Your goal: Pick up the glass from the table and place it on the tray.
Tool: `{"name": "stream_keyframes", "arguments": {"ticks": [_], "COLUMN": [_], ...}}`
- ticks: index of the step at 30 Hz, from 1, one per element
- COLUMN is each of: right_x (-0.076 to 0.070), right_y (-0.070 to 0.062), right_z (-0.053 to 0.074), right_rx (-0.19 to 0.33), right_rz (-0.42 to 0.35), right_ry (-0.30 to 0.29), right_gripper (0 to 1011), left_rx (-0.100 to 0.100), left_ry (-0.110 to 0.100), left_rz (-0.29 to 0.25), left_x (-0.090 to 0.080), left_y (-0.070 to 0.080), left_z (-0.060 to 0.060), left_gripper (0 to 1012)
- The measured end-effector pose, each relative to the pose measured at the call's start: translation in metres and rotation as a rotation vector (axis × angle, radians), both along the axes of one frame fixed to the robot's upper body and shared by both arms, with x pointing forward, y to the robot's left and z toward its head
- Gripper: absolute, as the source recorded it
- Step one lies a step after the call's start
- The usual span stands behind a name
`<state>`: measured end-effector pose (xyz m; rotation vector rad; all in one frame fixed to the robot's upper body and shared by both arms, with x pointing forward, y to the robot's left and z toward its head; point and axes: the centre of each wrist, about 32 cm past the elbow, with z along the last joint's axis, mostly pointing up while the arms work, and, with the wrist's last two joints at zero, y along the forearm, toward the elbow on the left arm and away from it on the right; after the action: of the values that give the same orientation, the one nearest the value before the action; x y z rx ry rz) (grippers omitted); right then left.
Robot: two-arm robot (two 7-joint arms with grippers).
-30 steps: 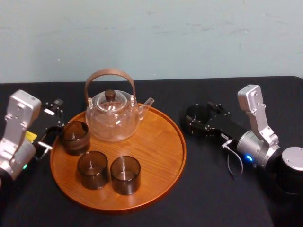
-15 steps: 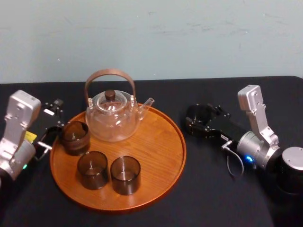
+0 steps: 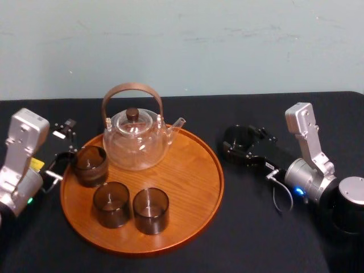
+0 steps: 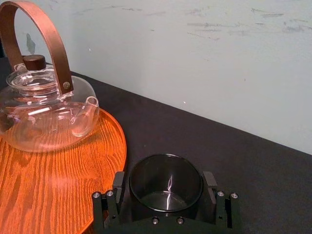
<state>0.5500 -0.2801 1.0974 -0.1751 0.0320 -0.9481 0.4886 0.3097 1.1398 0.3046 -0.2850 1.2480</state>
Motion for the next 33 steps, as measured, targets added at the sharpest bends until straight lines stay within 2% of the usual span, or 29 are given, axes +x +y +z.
{"name": "stream_keyframes", "arguments": {"ticks": [16,22,33], "right_x": [-0.0002,-0.0002,-0.0002], "right_y": [-0.0003,-0.0003,-0.0001], "right_z": [0.0000,0.0001,0.0002], "right_rx": [0.001,0.001,0.002], "right_rz": [-0.001,-0.001,-0.001], "right_ry": [-0.001,-0.002,-0.002], "right_gripper": [1002,902,900], "left_rx": [0.000,0.000,0.000], "left_ry": [0.000,0.000,0.000], "left_rz": [0.000,0.000,0.000], "left_x": [0.0000,0.0000,0.0000], "left_y": [0.0000,0.0000,0.0000], "left_z": [0.0000,0.0000,0.0000], "left_gripper": [0,0,0]}}
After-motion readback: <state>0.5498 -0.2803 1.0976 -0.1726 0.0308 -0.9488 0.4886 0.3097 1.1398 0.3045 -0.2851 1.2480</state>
